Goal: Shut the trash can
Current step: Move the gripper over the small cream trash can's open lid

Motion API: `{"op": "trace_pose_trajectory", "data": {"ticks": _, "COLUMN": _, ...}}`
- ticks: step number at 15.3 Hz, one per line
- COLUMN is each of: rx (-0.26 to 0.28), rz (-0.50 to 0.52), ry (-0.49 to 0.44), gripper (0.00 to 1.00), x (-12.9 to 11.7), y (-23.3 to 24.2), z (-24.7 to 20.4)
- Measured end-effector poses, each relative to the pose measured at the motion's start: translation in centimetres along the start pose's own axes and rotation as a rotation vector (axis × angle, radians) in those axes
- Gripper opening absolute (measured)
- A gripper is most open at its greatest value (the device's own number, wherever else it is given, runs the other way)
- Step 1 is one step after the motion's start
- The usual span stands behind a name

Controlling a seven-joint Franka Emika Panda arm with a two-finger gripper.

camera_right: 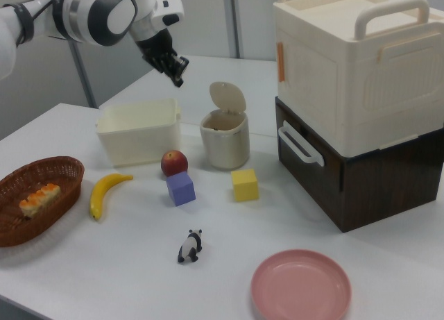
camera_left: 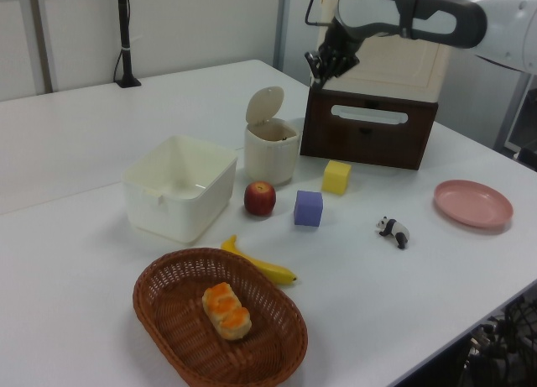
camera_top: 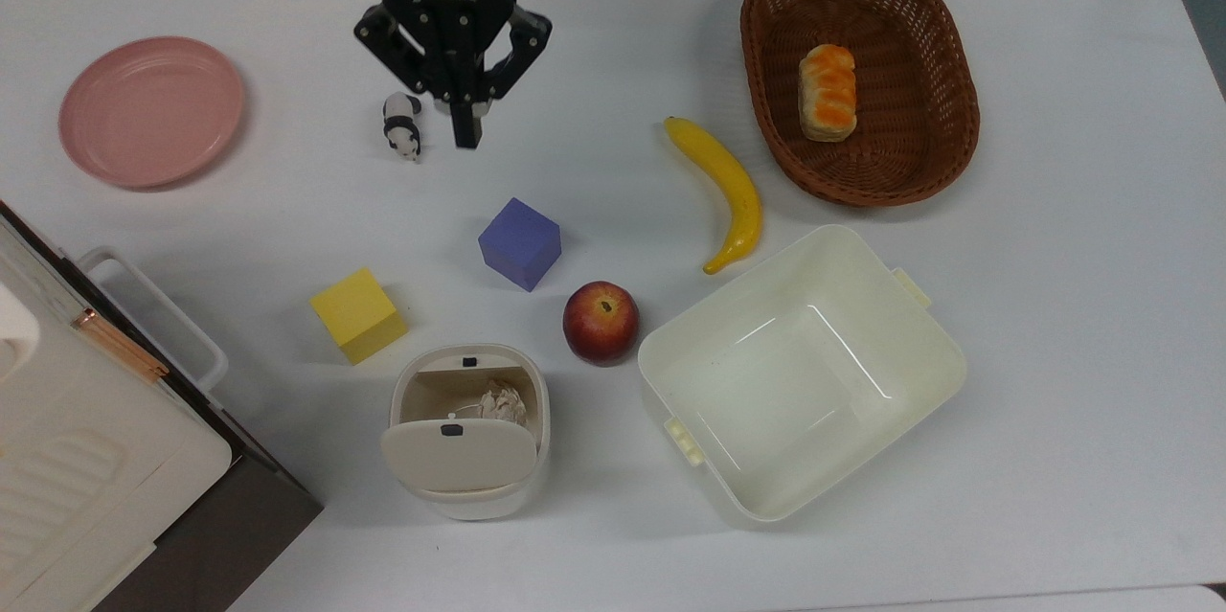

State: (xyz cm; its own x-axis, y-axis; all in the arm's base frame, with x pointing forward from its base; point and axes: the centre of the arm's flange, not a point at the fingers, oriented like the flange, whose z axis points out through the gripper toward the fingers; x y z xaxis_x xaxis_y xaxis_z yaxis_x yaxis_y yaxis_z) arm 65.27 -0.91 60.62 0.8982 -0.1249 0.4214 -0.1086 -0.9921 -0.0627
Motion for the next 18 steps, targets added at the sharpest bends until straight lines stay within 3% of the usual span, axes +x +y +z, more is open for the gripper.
{"op": "trace_pose_trajectory", "data": {"ticks": 8, "rx": -0.044, "rz": -0.044, "ry": 0.273, "gripper": 0.07, "x": 3.2, "y": 0.4, "z": 3.6}}
{"op": "trace_pose_trajectory", "data": {"ticks": 13, "rx": -0.053, "rz": -0.077, "ry": 0.373, "gripper": 0.02, "x": 3.9, "y": 0.0, "z": 7.6}}
{"op": "trace_pose_trajectory", "data": {"ticks": 18, "rx": -0.047, "rz": -0.084, "ry": 0.466, "gripper": 0.01, "x": 4.9, "y": 0.0, "z": 7.5}}
